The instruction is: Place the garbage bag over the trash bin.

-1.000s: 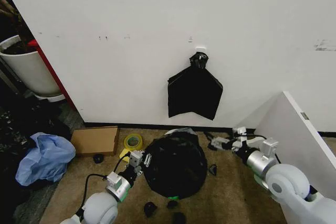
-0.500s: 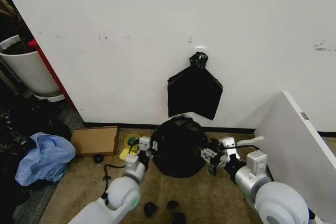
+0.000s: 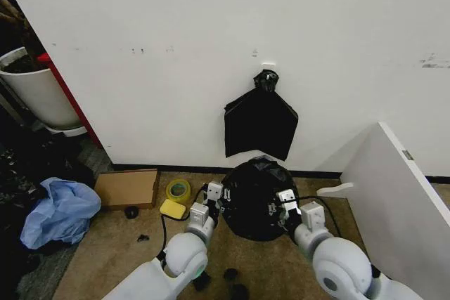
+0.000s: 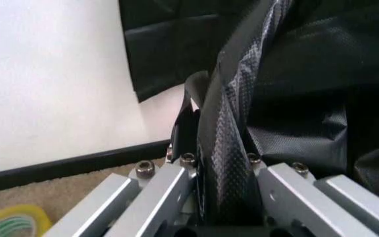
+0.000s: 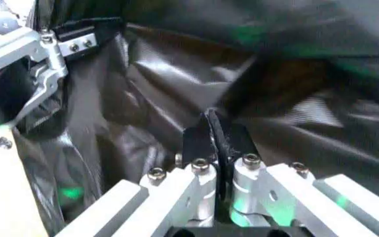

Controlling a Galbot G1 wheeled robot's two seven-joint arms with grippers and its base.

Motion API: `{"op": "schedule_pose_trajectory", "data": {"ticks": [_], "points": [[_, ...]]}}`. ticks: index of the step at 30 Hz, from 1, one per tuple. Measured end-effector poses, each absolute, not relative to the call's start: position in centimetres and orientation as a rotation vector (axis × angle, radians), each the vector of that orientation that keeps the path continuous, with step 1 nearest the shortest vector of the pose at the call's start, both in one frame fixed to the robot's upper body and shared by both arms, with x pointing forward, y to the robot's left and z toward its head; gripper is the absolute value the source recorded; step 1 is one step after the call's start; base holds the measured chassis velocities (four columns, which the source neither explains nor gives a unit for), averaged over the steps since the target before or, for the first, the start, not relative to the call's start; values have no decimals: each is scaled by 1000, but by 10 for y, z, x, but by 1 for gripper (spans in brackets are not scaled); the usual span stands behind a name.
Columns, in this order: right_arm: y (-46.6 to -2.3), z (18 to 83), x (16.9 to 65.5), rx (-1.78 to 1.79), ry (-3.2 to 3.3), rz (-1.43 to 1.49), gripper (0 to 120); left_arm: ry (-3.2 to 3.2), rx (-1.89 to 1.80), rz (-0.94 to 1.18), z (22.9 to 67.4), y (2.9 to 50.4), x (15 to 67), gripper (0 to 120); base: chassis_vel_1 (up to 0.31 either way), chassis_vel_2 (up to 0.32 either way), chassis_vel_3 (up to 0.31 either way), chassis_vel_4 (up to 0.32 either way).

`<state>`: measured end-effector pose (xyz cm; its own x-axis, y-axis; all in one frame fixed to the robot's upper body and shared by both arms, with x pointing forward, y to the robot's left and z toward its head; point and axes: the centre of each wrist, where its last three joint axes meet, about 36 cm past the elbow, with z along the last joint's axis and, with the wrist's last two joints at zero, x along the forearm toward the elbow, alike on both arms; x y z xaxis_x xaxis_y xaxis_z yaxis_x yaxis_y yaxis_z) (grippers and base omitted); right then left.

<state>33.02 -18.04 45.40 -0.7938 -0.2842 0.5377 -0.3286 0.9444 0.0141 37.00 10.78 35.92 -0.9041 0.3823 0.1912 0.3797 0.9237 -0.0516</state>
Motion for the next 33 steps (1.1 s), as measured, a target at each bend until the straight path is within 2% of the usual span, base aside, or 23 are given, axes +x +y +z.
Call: {"op": "schedule_pose_trajectory", "data": {"ticks": [5,13,17,33], "points": [[-148,438,348,308,-2443,121,0,-2904,-666,-69,356,101,359,1,0,0,0,0],[-133,423,354,257,-2454,202,0,-2894,-706,-82,357,106,346,1,0,0,0,0],[-121,394,363,240,-2455,339,0,-2888,-738,-55,361,106,333,1,0,0,0,0],[-134,358,376,166,-2399,451,0,-2892,-745,-17,369,111,324,1,0,0,0,0]]}}
